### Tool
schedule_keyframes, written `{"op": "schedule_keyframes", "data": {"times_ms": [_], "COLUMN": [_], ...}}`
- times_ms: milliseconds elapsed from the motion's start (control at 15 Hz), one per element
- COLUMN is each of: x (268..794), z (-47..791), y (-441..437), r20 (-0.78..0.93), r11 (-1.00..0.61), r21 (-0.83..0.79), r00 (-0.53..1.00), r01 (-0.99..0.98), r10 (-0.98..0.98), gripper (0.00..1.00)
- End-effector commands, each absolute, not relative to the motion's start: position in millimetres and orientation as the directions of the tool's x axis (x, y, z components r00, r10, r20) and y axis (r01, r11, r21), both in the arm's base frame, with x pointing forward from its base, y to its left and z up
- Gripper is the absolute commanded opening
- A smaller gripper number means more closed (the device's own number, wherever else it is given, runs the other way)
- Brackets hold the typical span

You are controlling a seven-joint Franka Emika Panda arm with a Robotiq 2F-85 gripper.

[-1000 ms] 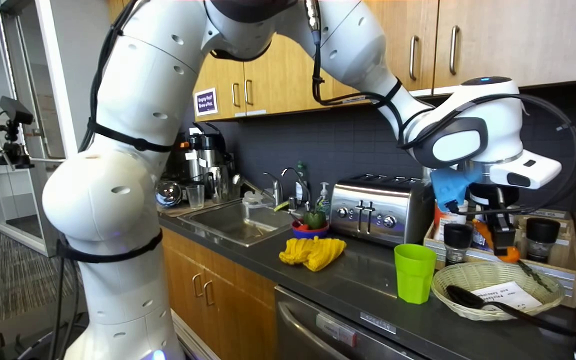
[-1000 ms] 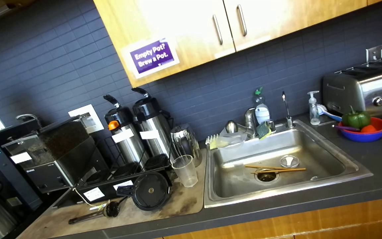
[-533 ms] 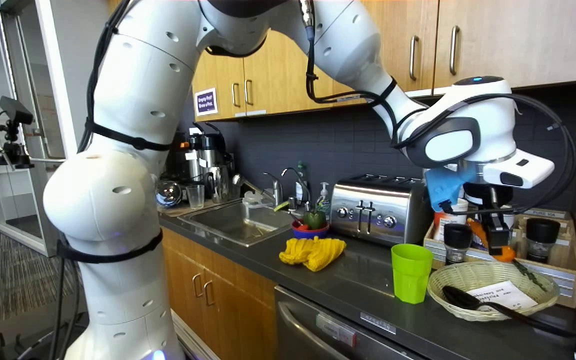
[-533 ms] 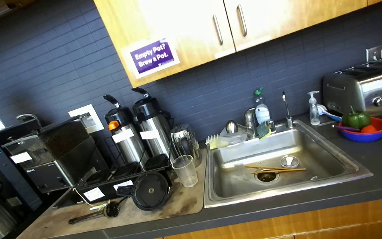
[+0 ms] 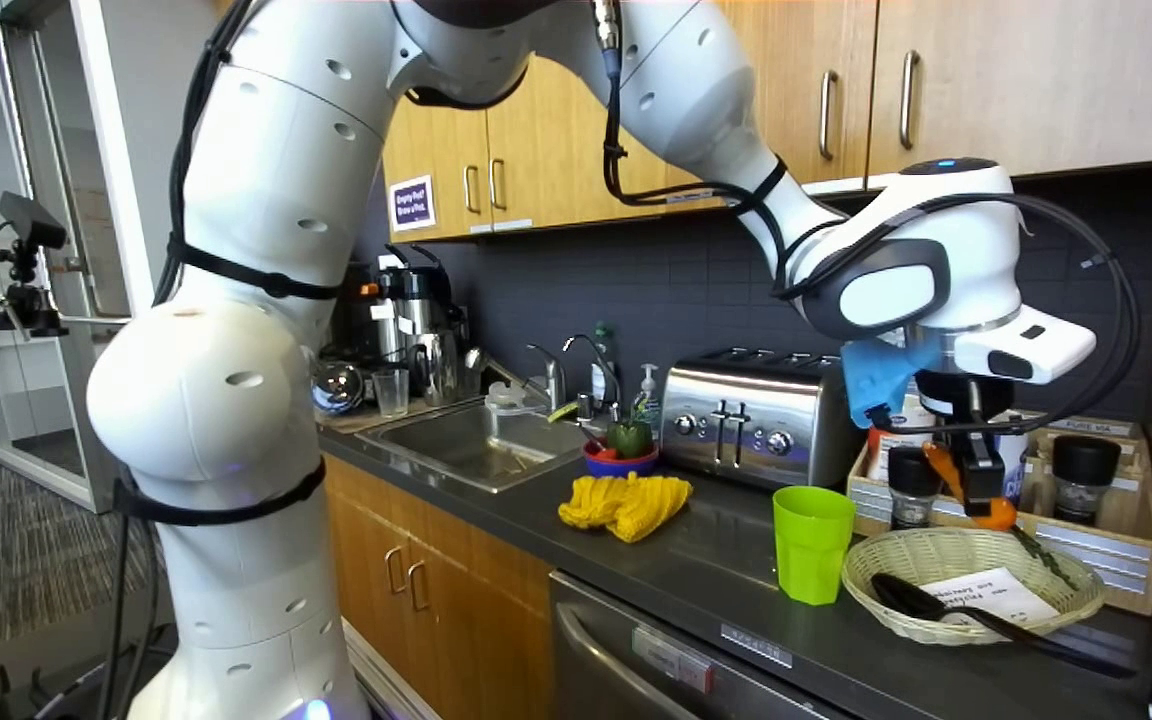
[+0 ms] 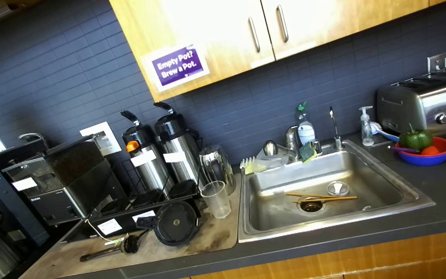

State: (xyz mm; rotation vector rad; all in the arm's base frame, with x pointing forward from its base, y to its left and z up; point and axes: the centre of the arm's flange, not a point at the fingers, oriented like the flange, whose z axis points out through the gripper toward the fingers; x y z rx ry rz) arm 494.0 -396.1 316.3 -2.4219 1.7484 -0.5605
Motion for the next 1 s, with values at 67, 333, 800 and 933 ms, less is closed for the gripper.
{"op": "schedule_keyframes", "data": {"times_ms": [67,333,800,933], "x": [492.2,492.0,482.1,478.3], "z": [320.6,320.6,322.9,317.5], "y": [-390.3,-392.2,-398.8,-400.1], "r20": [0.217,0.215,0.145,0.113], "r11": [-0.324,-0.323,-0.277,-0.198], "r21": [-0.305,-0.304,-0.267,-0.260], "r00": [0.266,0.266,0.245,0.174], "r01": [-0.896,-0.896,-0.923,-0.945], "r10": [-0.939,-0.940,-0.959,-0.978], "gripper": [0.66,0.88,1.00,1.00]}}
